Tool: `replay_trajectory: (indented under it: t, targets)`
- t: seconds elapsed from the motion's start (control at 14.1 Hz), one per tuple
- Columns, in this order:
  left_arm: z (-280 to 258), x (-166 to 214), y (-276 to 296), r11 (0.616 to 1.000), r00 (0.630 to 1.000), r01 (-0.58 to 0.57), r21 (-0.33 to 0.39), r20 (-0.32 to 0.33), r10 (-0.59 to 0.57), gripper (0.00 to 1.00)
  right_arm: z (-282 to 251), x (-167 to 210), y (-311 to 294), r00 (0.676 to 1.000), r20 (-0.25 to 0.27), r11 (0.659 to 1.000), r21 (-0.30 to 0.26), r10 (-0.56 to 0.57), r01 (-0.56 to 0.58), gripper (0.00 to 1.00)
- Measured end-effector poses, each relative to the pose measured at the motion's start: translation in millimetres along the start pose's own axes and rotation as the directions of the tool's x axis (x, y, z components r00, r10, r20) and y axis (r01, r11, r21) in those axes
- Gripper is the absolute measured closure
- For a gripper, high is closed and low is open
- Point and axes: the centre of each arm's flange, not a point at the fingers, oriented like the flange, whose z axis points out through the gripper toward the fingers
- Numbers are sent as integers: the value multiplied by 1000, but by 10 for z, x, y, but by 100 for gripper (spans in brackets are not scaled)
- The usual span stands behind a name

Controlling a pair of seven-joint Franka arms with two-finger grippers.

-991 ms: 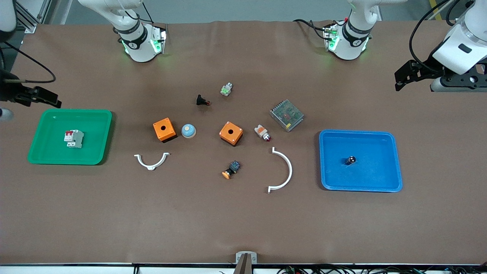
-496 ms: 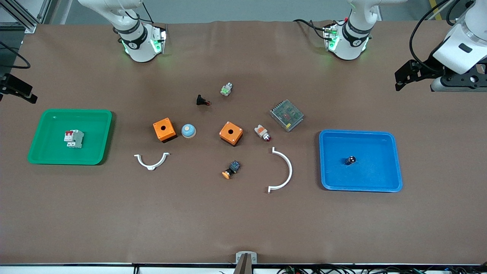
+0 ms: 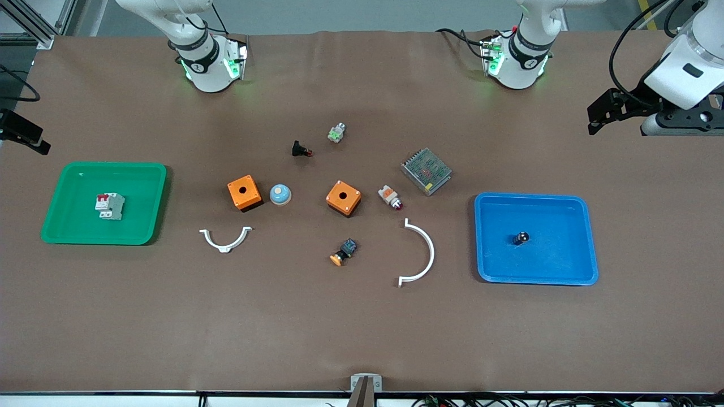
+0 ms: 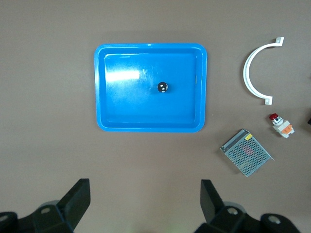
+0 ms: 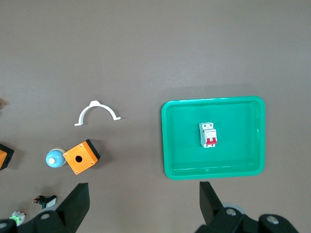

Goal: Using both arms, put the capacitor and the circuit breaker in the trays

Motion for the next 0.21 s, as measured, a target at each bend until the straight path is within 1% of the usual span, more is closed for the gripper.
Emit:
replay_trajectory:
  t: [0.21]
  targets:
    - [0,0,0,1000,1000,0,0,0,0,0,-9,4,2,1000,-2,1000,0,0,0,0]
